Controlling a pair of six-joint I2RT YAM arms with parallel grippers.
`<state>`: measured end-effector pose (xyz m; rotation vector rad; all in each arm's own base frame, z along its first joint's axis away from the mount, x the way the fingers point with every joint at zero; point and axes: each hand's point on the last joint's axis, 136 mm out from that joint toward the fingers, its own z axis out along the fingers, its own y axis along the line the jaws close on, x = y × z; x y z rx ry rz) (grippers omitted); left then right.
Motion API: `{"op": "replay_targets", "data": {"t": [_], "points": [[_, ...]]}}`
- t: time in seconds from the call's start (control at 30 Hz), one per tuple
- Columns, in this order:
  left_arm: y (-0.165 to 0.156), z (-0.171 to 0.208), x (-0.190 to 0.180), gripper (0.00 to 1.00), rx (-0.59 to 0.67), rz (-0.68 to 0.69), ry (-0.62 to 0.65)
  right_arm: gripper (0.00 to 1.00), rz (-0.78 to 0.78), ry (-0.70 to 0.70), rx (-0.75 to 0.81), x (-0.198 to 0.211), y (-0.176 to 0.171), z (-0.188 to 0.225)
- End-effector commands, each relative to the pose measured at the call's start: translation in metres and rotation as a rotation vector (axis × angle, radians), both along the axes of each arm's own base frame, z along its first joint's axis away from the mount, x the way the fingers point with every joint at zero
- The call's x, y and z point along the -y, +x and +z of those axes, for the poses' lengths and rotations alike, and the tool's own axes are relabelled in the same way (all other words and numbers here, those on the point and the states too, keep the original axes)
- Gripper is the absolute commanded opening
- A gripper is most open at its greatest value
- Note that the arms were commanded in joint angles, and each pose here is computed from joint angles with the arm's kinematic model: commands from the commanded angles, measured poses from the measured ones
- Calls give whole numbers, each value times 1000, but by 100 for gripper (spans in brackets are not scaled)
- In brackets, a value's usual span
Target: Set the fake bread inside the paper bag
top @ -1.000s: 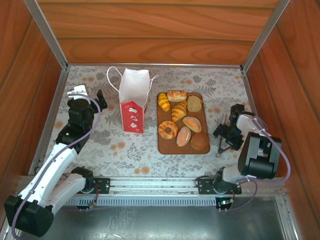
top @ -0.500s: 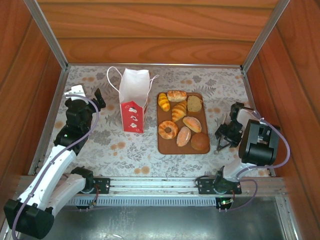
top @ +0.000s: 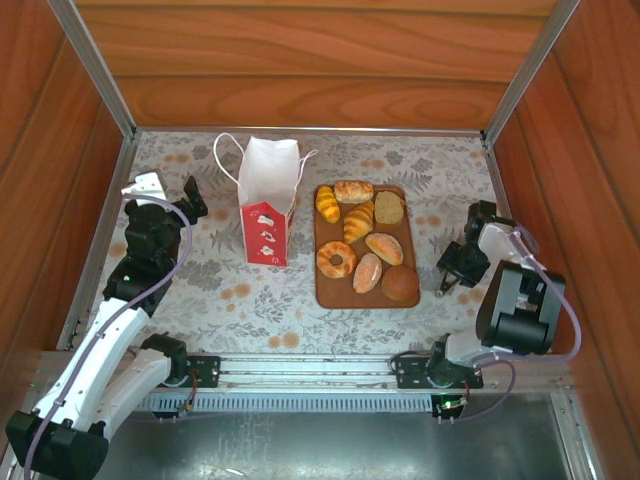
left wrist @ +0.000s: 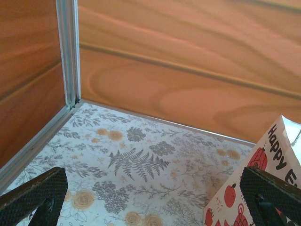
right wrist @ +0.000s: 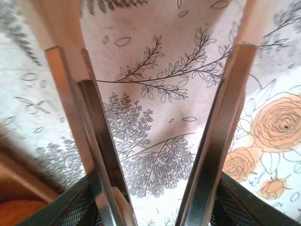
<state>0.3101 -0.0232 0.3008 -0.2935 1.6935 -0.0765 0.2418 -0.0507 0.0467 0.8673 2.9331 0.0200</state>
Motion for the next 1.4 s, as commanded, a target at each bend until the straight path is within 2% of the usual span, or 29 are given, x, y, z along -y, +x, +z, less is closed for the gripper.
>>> {"op": "replay_targets", "data": {"t": [0.0,0.2,0.5,0.83,0.97,1.1,1.23,1.37], "points": [[-3,7,-4,99,35,15,-17,56,8,0,41,-1,-4,10],[-6,12,-5,99,49,13,-22,53,24,-2,113,-3,0,38],[-6,20,-1,100,-2,-13,-35,53,98,45,378,-20,16,105],[-22,50,25,100,-28,-182,-112,53,275,120,586,-51,26,176],[-32,66,32,100,-85,-243,-114,53,374,164,633,-69,30,201],[-29,68,49,100,-159,-330,-171,52,476,193,655,-90,31,220],[-12,45,65,100,-261,-387,-227,53,551,262,654,-113,30,233],[6,20,79,100,-364,-414,-303,52,605,267,614,-127,27,233]]}}
